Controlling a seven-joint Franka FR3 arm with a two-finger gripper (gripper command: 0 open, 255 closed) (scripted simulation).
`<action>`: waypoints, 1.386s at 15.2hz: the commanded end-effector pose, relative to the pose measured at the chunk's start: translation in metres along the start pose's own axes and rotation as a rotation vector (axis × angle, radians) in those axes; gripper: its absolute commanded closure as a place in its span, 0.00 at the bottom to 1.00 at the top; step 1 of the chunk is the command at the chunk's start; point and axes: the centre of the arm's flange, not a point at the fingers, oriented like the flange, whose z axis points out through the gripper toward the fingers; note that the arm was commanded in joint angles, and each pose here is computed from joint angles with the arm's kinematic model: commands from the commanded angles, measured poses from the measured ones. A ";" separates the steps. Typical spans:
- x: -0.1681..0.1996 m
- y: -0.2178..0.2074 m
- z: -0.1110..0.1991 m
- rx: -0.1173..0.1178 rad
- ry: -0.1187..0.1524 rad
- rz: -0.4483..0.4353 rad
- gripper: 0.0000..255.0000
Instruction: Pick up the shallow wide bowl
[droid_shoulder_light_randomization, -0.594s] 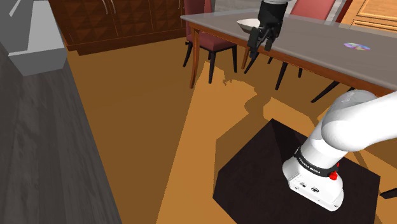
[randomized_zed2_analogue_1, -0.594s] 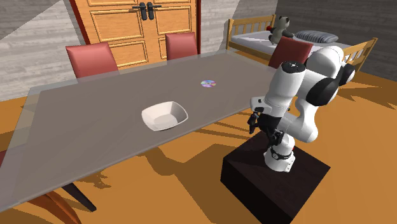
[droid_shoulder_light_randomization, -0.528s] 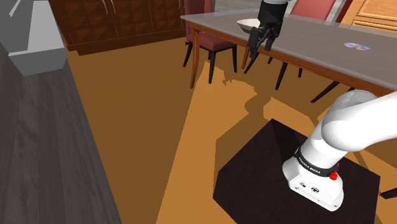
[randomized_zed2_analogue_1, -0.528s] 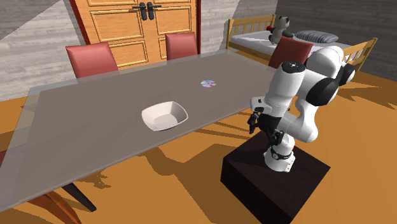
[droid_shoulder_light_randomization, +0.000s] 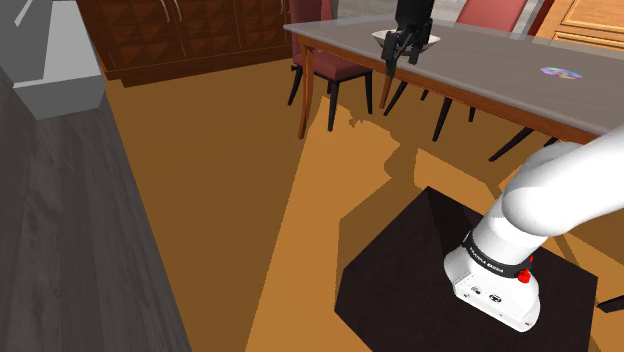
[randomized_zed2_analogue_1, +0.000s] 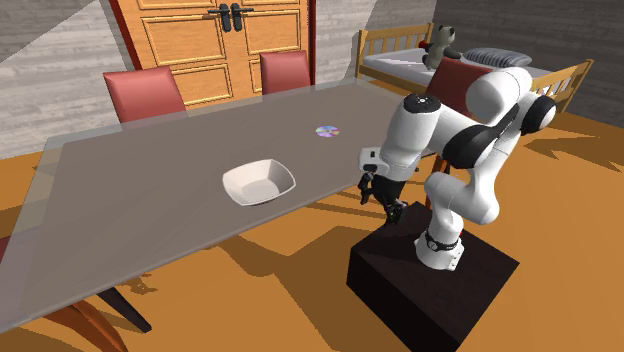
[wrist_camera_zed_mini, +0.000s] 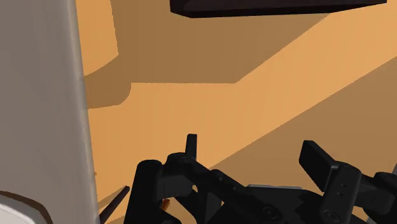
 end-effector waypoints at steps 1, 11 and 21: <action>0.021 0.015 0.002 -0.019 -0.001 0.006 0.00; 0.116 0.093 0.002 -0.111 -0.006 0.034 0.00; 0.209 0.174 -0.005 -0.202 -0.011 0.063 0.00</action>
